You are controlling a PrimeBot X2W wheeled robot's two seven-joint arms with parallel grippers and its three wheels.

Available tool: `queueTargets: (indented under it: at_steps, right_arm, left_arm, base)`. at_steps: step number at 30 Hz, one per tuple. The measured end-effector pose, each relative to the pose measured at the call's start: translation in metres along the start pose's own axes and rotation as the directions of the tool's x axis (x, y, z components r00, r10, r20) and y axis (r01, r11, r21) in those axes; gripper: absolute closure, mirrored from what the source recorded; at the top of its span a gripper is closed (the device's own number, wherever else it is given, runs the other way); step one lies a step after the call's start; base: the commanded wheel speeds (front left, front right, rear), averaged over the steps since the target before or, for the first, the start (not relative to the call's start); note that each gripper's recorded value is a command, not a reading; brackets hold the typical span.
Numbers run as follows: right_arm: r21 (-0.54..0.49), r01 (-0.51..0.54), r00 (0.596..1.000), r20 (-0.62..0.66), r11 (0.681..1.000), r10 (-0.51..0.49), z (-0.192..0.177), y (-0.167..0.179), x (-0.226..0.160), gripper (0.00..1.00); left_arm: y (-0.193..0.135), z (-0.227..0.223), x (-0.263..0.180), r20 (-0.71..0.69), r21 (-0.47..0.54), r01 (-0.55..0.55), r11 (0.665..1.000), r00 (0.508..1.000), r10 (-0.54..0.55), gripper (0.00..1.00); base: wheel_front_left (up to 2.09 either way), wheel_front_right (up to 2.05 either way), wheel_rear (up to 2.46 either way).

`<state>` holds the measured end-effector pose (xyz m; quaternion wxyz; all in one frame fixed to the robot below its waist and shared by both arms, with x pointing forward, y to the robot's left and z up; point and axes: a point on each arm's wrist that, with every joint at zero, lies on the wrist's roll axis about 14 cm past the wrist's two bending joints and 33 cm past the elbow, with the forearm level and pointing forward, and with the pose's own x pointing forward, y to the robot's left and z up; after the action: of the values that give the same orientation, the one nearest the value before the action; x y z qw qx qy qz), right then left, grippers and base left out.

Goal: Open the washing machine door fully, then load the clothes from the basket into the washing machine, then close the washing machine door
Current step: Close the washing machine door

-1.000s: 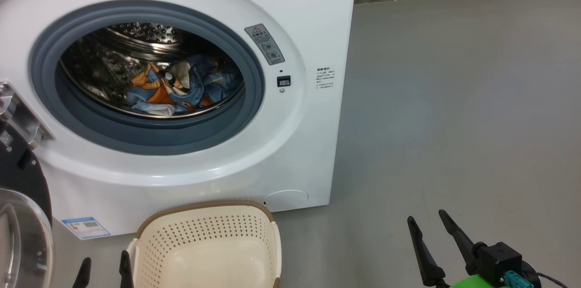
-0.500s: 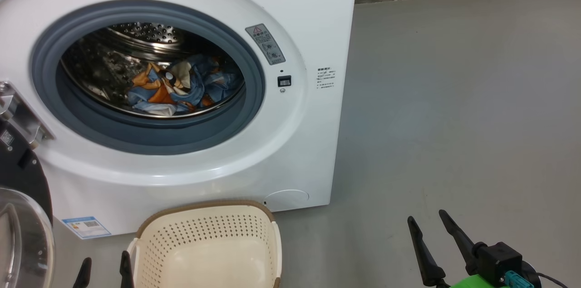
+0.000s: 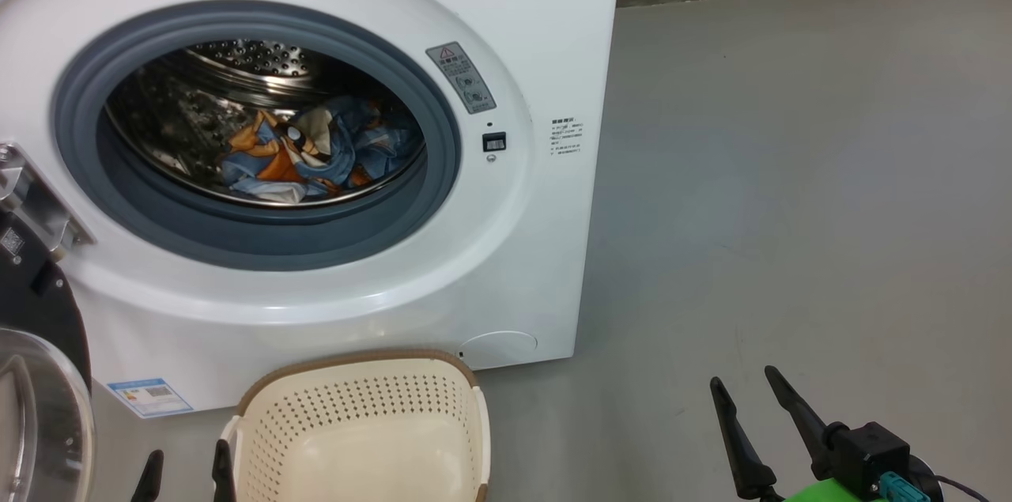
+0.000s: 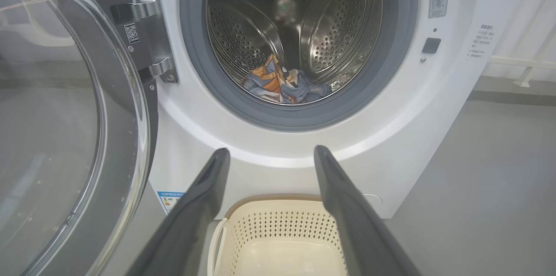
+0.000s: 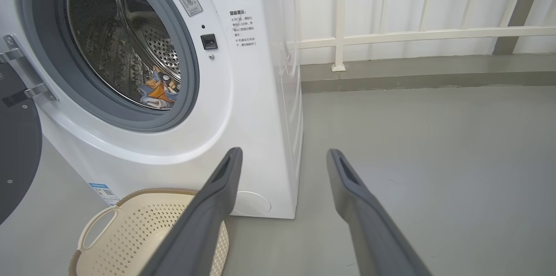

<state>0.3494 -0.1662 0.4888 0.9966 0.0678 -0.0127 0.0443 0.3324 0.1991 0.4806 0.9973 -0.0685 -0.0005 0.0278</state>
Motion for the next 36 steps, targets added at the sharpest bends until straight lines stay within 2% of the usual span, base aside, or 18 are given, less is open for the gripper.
queueTargets:
  at_steps: [8, 24, 36]
  right_arm:
    - [0.002, 0.0, 1.0, -0.002, 1.0, 0.0, -0.0007, 0.0, 0.0003, 0.0]
    - [0.005, 0.002, 1.0, -0.01, 1.0, -0.002, -0.0032, -0.0008, 0.0024, 0.0]
    - [0.006, -0.012, 1.0, -0.006, 1.0, 0.012, -0.0022, 0.0035, 0.0049, 0.0]
  left_arm:
    - [0.0011, -0.0029, -0.0005, -0.009, 0.01, -0.004, 1.0, 1.0, 0.004, 0.0]
    - [0.0046, 0.004, 0.0021, 0.012, 0.018, -0.015, 1.0, 1.0, 0.015, 0.0]
    - [-0.0001, 0.0041, -0.001, 0.013, 0.009, 0.002, 1.0, 1.0, -0.002, 0.0]
  base:
    - [-1.02, 1.0, 0.02]
    - [-1.85, 1.85, 0.0]
    - [-0.42, 0.42, 0.0]
